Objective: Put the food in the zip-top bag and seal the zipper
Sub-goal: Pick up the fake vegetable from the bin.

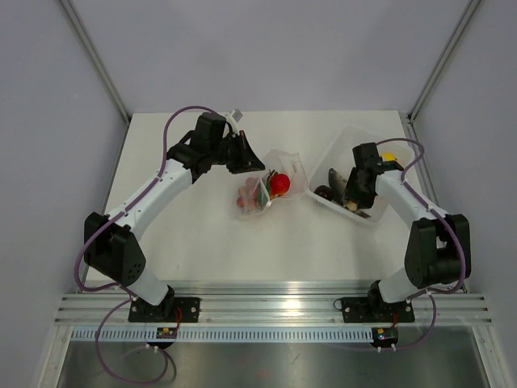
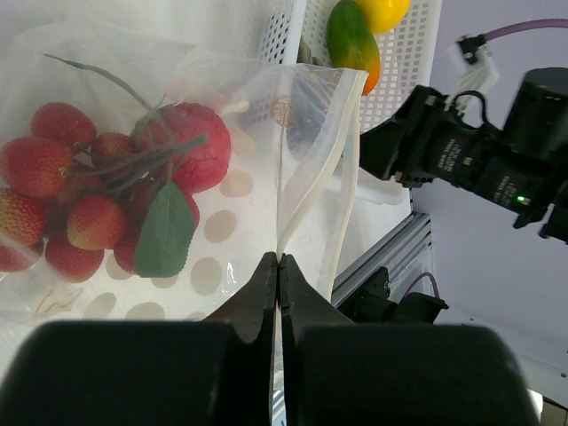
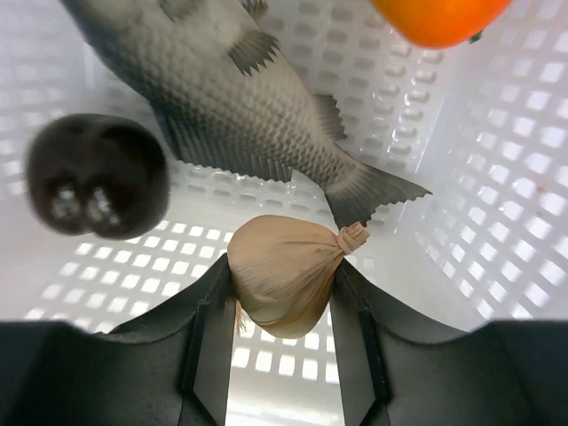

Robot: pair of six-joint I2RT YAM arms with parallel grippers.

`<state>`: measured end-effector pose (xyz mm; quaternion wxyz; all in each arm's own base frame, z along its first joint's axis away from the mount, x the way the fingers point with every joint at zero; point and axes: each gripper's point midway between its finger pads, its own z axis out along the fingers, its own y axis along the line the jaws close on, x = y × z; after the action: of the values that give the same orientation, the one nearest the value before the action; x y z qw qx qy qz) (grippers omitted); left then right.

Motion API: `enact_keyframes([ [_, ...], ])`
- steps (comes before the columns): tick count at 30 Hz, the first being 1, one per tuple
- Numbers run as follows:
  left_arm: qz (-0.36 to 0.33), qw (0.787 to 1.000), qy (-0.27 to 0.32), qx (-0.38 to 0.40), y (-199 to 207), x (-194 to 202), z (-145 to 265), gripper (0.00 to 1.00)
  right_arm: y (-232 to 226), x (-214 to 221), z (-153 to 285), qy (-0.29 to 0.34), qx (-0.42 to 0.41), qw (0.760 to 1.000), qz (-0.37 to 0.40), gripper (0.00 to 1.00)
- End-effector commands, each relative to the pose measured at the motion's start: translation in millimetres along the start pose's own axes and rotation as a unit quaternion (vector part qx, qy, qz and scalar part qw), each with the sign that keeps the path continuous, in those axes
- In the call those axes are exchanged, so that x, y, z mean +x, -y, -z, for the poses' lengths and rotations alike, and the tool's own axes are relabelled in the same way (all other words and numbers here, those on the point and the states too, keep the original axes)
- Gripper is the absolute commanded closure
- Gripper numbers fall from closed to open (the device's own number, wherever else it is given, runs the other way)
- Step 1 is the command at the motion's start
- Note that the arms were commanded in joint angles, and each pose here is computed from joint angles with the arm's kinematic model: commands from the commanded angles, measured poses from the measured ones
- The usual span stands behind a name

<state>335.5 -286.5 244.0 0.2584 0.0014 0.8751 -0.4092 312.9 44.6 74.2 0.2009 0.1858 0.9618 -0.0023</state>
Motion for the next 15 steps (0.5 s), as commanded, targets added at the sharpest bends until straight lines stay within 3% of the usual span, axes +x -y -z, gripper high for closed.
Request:
enact_keyframes([
  [1,-0.025,0.999,0.028,0.029,21.1,-12.4,14.0,1.0,-2.9,-34.3,42.9,0.066,-0.009,0.998,-0.015,0.63],
  [10,-0.025,0.999,0.022,0.032,22.2,-10.0,11.6,1.0,-30.2,-71.7,126.8,0.147,-0.103,0.984,-0.02,0.66],
  [15,-0.023,0.999,0.024,0.033,22.8,-11.5,10.7,1.0,-81.0,-67.8,163.1,0.171,-0.151,0.973,0.025,0.66],
])
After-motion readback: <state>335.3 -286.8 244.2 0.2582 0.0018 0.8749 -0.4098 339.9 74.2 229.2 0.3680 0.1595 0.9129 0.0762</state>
